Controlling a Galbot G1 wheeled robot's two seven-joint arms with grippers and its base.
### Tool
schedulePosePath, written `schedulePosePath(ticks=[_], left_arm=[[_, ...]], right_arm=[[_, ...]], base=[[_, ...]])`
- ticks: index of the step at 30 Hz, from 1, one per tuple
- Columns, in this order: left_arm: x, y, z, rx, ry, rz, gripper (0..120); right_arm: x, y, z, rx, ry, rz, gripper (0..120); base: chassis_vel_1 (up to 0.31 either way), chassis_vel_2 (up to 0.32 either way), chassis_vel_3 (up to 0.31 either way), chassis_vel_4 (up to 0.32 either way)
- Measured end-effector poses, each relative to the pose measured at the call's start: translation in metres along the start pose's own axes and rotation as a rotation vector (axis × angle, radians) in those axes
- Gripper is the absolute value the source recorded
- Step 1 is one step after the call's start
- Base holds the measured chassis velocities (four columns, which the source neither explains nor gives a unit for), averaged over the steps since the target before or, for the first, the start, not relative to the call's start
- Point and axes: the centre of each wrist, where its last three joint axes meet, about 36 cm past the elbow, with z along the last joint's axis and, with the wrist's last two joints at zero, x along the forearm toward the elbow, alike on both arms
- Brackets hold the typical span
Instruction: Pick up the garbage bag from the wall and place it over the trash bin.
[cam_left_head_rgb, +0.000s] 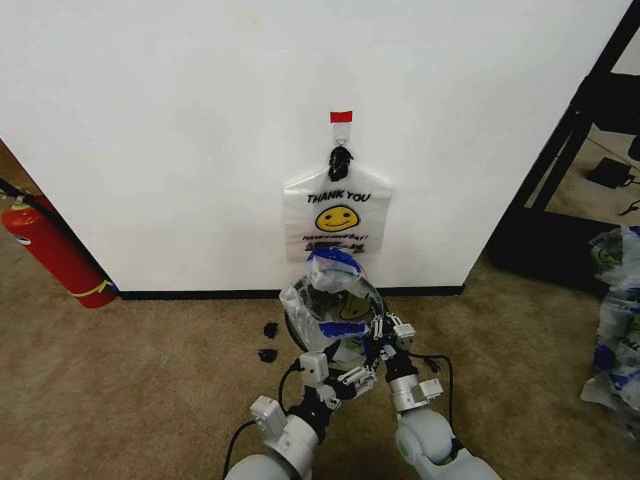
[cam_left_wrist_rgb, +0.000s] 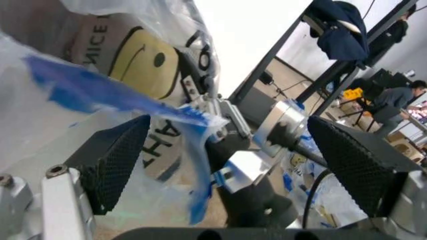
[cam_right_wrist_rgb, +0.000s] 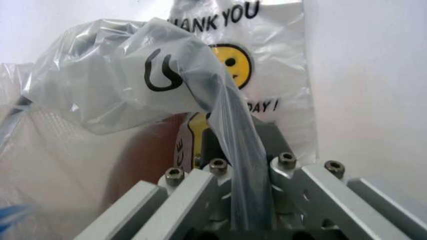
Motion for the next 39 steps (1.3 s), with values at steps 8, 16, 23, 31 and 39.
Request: schedulePosePath(ticks=[8, 16, 23, 31, 39], left_arm=[[-0.004, -0.001, 0.002, 0.036, 0.005, -0.020, 90], [-0.005, 0.005, 0.002, 0.041, 0.006, -0.044, 68], [-0.004, 0.010, 0.000, 0.039, 0.000, -0.064, 41], [-0.003, 0.012, 0.000, 0.032, -0.005, -0.056, 11], [-0.001, 0.015, 0.002, 0.015, -0.017, 0.006, 0]], right_arm=[[0.005, -0.002, 0.005, 0.053, -0.028, -0.049, 1], [0.005, 0.001, 0.004, 0.052, -0.032, -0.051, 1], [0.004, 0.005, 0.003, 0.044, -0.037, -0.053, 1], [0.003, 0.006, 0.002, 0.031, -0.033, -0.044, 1], [0.001, 0.007, 0.000, 0.007, -0.026, -0.027, 1]], base=[[0.000, 0.000, 0.000, 0.000], [0.000, 0.000, 0.000, 0.000], [0.000, 0.000, 0.000, 0.000], [0.000, 0.000, 0.000, 0.000], [0.000, 0.000, 0.000, 0.000]])
